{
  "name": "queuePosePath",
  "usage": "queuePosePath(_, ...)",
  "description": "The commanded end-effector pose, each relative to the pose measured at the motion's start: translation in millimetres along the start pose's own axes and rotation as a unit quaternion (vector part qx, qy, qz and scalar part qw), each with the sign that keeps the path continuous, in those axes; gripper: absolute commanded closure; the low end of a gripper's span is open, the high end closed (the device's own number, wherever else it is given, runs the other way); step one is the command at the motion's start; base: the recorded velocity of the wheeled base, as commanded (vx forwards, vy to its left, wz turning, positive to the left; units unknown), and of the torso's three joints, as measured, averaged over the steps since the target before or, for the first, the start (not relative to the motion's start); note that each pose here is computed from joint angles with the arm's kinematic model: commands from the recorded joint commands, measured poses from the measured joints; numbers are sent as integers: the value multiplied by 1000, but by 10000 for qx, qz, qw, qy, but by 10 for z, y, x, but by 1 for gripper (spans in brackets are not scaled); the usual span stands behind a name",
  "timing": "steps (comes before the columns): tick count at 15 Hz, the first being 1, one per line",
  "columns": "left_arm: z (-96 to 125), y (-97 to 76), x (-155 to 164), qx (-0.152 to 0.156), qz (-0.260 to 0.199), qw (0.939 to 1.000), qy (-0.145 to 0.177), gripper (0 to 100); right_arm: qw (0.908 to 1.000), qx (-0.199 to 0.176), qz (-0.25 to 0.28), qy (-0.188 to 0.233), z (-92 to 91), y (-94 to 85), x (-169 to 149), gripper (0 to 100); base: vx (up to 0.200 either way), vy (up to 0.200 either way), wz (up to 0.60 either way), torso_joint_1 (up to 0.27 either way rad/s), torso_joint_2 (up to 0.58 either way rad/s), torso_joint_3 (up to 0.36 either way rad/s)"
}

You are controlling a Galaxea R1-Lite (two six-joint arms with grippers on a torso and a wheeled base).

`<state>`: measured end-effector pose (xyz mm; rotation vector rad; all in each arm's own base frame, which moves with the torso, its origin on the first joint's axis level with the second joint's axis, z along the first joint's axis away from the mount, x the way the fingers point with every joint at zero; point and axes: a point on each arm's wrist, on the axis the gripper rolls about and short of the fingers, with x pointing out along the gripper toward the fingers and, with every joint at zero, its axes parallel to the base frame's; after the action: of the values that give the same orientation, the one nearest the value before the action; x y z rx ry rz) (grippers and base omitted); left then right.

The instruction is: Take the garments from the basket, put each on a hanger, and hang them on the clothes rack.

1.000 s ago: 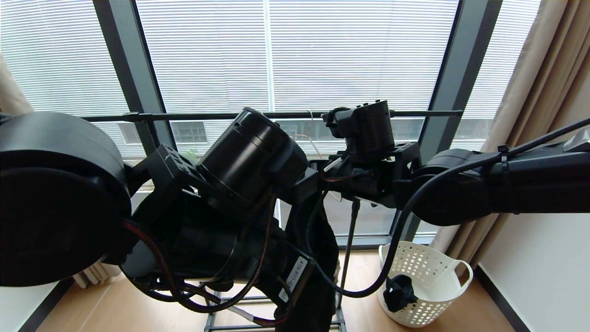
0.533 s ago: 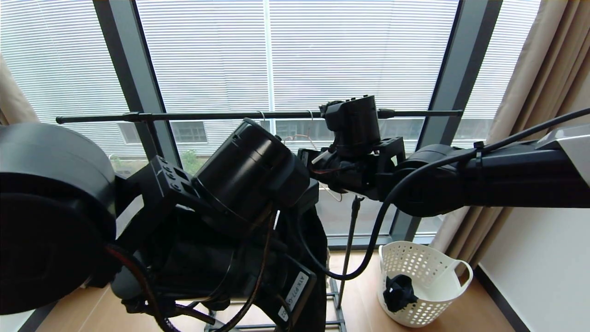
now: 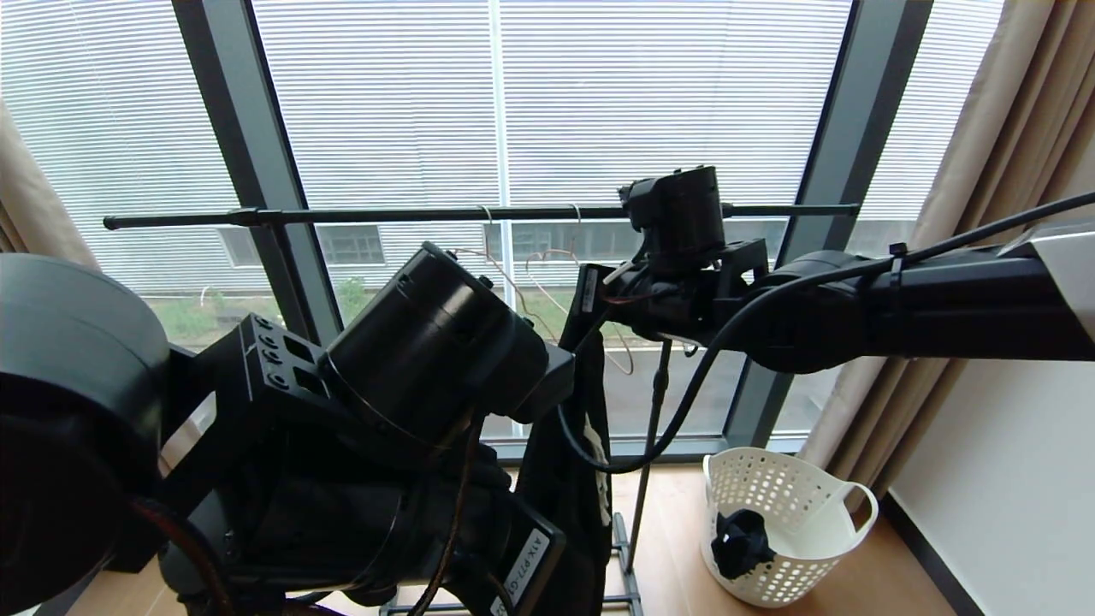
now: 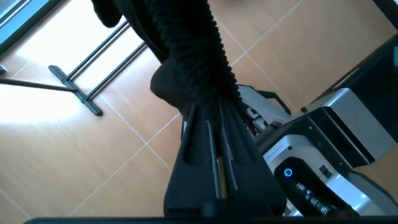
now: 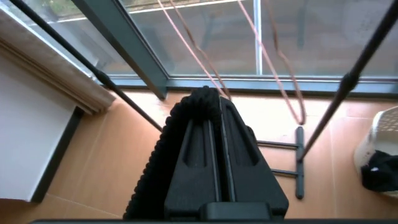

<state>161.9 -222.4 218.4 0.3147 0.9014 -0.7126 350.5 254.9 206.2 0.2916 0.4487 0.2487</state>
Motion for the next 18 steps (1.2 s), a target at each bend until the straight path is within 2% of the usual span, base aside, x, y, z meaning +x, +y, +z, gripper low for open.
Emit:
queuePosePath(1, 11, 91, -3, -133, 104, 9998, -49, 100, 9997, -141, -144, -142, 229, -141, -185, 100, 0, 0, 0, 0, 0, 0)
queuePosePath(4, 69, 412, -33, -587, 458, 9970, -194, 100, 9962, -770, -409, -81, 334, -372, -424, 100, 0, 0, 0, 0, 0, 0)
queuePosePath(6, 151, 582, -54, -834, 622, 9934, -480, 100, 9925, -1143, -437, -55, 340, -434, -592, 100, 0, 0, 0, 0, 0, 0)
queuePosePath(7, 225, 732, -41, -1021, 777, 9892, -711, 100, 9873, -1514, -481, 72, 276, -484, -674, 100, 0, 0, 0, 0, 0, 0)
queuePosePath(10, 434, 988, 117, -1287, 1028, 9826, -861, 100, 9711, -2306, -468, 403, 82, -549, -832, 100, 0, 0, 0, 0, 0, 0)
queuePosePath(13, 690, 1035, 180, -1275, 1032, 9799, -1134, 100, 9532, -2919, -335, 714, -135, -541, -886, 100, 0, 0, 0, 0, 0, 0)
queuePosePath(15, 783, 1038, 218, -1248, 1035, 9792, -1224, 100, 9493, -3022, -337, 796, -175, -548, -856, 100, 0, 0, 0, 0, 0, 0)
queuePosePath(16, 837, 1040, 229, -1244, 1049, 9783, -1285, 100, 9454, -3130, -343, 843, -191, -560, -850, 0, 0, 0, 0, 0, 0, 0)
queuePosePath(18, 885, 1039, 226, -1236, 1040, 9774, -1361, 100, 9326, -3454, -370, 981, -240, -633, -858, 0, 0, 0, 0, 0, 0, 0)
